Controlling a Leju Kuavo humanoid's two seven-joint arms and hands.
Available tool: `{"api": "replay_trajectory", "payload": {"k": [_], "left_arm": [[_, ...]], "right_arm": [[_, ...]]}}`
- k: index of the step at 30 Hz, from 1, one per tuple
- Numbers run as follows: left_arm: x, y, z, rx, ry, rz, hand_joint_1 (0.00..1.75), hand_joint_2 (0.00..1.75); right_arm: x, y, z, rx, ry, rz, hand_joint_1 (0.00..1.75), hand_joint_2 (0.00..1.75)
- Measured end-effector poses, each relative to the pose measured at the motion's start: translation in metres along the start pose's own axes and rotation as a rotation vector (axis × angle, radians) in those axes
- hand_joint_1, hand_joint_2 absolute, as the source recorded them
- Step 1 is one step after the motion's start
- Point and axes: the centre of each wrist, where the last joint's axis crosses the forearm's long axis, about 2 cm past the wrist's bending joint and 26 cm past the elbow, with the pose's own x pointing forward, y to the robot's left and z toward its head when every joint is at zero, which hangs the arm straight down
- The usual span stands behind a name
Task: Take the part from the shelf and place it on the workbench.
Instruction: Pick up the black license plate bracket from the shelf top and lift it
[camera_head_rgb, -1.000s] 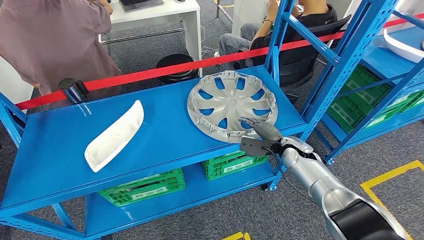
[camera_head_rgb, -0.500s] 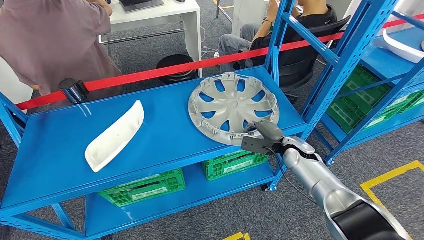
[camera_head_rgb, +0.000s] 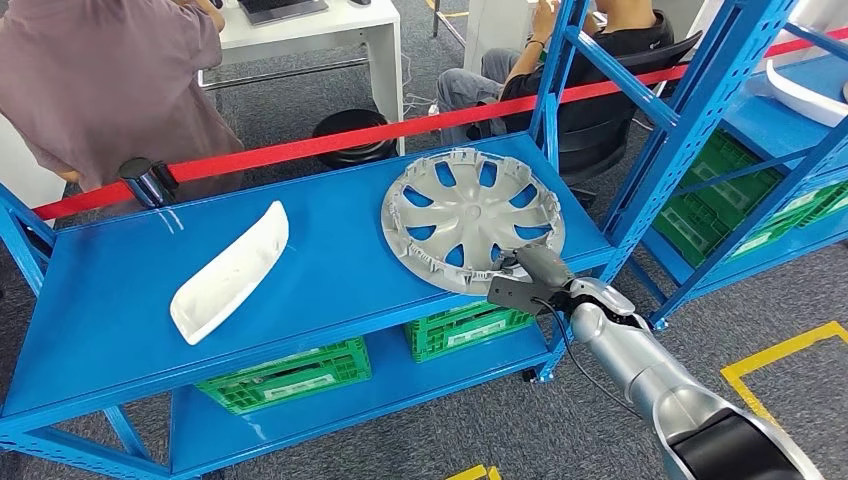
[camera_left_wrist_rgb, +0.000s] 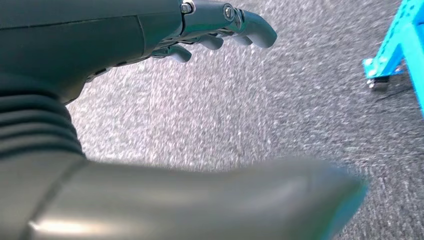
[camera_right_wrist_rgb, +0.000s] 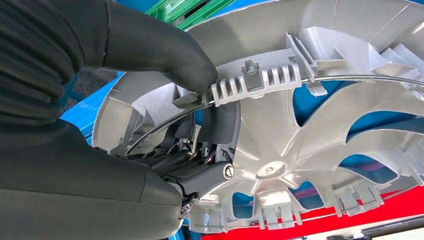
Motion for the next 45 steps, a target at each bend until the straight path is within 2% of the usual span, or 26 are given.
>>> {"api": "replay_trajectory", "payload": {"k": [12,20,25,33,45], "left_arm": [[0.003,0.006,-0.005,0.036,-0.086,-0.065,0.0,1.75],[0.002,0.01,-0.007,0.062,-0.111,-0.088,0.0,1.75],[0.0,0.009,-0.006,0.059,-0.107,-0.102,0.0,1.75],[-0.008,0.01,-0.005,0.06,-0.065,-0.111,0.0,1.75],[-0.027,0.016,-0.004,0.089,-0.017,-0.094,0.0,1.75]], "right_arm": [[0.001,-0.002,-0.001,-0.001,-0.012,0.003,1.75,1.75],[0.002,-0.003,-0.002,0.0,-0.015,0.006,1.75,1.75],[0.003,-0.002,-0.002,-0.015,-0.023,-0.009,1.75,1.75],[0.01,0.01,-0.007,-0.116,-0.045,-0.058,1.75,1.75],[0.036,0.002,-0.018,-0.296,-0.203,-0.147,1.75,1.75]]}}
